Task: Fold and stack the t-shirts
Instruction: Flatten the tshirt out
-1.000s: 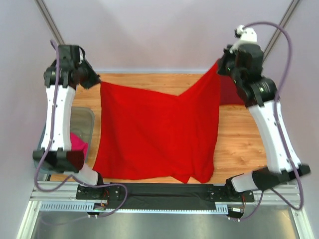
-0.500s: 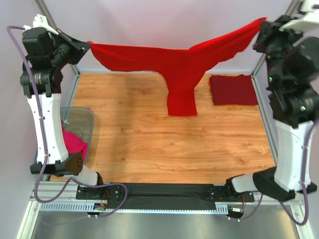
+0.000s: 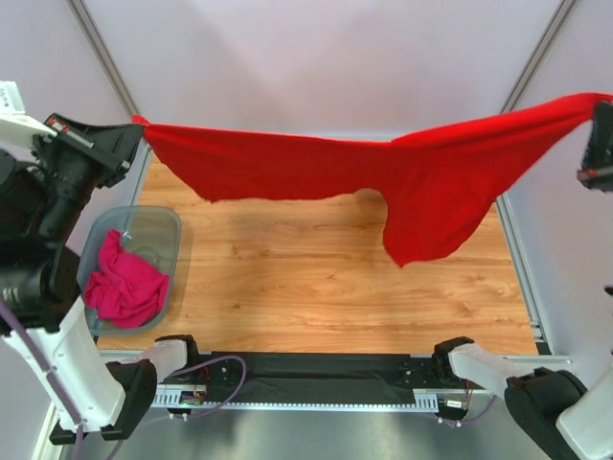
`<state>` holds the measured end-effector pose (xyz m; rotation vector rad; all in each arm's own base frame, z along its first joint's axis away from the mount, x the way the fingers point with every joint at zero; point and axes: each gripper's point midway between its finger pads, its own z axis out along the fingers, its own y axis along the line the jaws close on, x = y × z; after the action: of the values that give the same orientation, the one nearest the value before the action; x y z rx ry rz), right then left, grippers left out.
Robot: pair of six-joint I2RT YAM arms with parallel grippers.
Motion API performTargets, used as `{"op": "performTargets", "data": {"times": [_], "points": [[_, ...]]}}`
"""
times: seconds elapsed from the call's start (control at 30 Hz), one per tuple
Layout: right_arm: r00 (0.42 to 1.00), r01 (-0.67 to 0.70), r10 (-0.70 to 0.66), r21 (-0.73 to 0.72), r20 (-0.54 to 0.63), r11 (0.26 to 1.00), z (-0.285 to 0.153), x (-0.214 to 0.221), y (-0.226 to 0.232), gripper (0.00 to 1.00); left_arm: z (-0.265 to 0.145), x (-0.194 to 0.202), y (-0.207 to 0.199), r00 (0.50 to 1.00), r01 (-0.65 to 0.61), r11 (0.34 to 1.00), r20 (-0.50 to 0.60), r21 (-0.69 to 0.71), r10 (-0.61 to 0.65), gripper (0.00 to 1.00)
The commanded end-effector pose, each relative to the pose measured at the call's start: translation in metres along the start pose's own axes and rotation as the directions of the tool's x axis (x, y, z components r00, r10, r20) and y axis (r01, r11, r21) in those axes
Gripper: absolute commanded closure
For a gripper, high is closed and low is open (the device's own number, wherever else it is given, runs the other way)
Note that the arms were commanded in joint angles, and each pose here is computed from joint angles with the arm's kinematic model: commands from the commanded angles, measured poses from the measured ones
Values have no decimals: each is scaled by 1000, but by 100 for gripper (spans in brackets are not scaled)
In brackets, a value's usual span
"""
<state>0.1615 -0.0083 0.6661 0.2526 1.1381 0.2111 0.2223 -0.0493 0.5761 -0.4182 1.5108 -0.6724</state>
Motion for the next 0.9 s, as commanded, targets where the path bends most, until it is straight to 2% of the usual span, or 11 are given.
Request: {"op": "performTargets", "data": {"times": [0.0,0.17,0.27,0.3,0.37,0.43,0.6,0.63,0.7,0.73,0.87], "points": [[981,-125,124,1,148,992,-38,-45,-10,100,-24,-8,-5,998,-51,998,25,-24,52,100],[989,-44,41,17,143,999,-23,-43,-9,100,-24,-12,-10,999,-18,1000,35,-10,19,100],[992,65,-73,77,106,995,7,-20,-13,100,14,8,10,999,11,1000,-35,-23,-12,100],[992,115,-120,96,45,989,29,11,-14,100,33,23,35,997,25,996,-72,-91,-31,100],[977,197,-205,121,62,973,57,25,-14,100,59,27,63,997,-18,985,-75,-169,5,100],[960,279,-280,117,-5,953,103,69,-11,100,86,27,91,998,-41,969,-52,-244,29,100],[936,317,-306,38,-175,948,193,184,-18,100,180,72,161,978,-90,934,-206,-346,18,100],[915,332,-317,20,-249,943,212,232,-26,100,196,77,170,977,-95,936,-211,-340,22,100],[919,310,-298,5,-258,951,231,264,-26,100,229,114,208,954,-110,922,-298,-372,-6,100],[900,296,-293,-41,-321,954,242,313,-26,100,242,123,218,949,-127,922,-315,-365,6,100],[868,227,-246,-94,-432,969,270,423,-30,100,297,184,295,897,-185,892,-441,-413,-18,100]]}}
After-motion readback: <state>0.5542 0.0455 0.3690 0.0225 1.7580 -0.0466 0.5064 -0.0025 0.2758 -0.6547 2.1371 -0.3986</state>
